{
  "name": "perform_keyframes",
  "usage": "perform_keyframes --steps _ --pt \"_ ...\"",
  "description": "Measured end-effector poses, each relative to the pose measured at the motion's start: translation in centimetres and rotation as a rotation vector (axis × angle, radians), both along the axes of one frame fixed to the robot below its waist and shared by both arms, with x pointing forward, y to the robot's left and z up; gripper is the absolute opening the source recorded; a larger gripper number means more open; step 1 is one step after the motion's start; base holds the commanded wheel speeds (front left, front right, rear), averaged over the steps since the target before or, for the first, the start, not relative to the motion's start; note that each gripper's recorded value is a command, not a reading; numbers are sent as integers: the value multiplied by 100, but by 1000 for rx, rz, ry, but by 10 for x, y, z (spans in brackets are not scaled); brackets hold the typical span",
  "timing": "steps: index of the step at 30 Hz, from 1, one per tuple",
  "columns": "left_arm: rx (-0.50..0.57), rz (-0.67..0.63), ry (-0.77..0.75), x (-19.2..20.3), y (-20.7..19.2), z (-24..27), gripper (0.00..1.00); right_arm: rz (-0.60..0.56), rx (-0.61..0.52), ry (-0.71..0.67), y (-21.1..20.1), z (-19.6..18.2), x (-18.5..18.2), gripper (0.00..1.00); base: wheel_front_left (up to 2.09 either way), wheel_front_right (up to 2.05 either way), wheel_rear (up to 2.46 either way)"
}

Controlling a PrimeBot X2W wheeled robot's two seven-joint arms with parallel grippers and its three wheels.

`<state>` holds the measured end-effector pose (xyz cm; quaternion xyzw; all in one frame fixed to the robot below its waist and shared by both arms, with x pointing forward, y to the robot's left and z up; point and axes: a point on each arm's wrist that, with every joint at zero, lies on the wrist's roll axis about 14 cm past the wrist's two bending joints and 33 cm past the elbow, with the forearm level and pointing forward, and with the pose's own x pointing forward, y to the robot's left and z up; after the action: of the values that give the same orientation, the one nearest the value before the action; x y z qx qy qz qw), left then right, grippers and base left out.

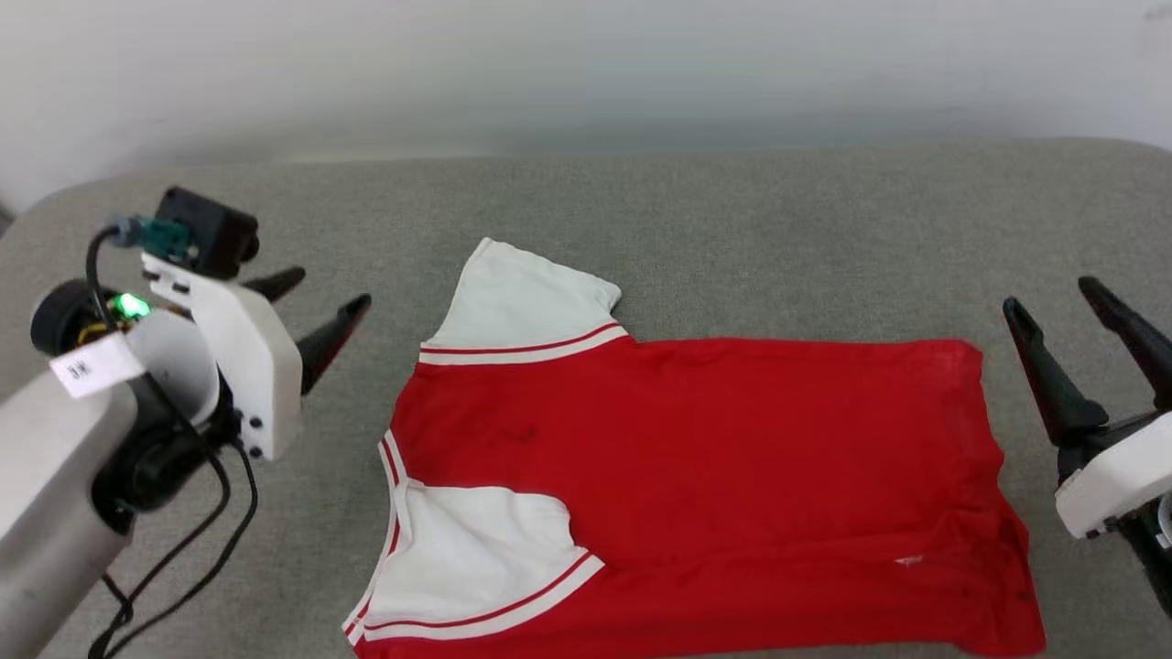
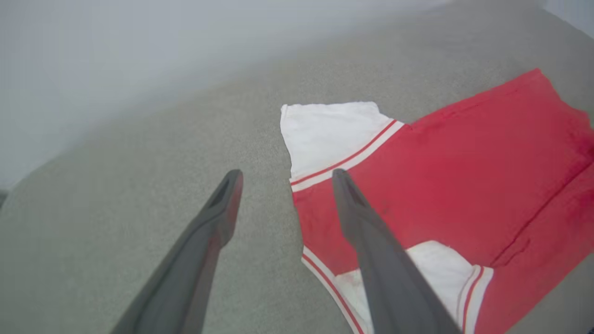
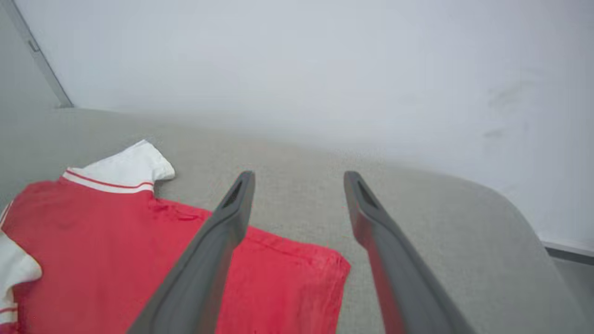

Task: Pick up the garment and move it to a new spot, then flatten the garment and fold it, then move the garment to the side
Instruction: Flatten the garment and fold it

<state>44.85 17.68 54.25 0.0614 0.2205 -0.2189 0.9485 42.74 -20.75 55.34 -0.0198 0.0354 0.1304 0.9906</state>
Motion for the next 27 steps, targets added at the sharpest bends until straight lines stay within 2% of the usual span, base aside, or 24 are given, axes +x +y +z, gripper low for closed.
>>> perform_keyframes --steps 4,9,16,20,27 --pt "-9 3 -51 37 -7 18 100 -70 17 -103 -3 5 0 100 0 0 0" --pt "2 -8 0 81 -18 13 100 -129 27 -118 -6 -10 -1 100 0 0 0" --pt "70 -57 229 123 -37 -35 100 -139 6 -51 -2 -42 6 100 0 0 0" --pt "124 -87 405 132 -45 -81 100 -129 -23 -16 -1 -56 16 100 0 0 0" --pt "185 -93 627 137 -50 -149 100 -121 -75 29 -9 -73 28 100 0 0 0"
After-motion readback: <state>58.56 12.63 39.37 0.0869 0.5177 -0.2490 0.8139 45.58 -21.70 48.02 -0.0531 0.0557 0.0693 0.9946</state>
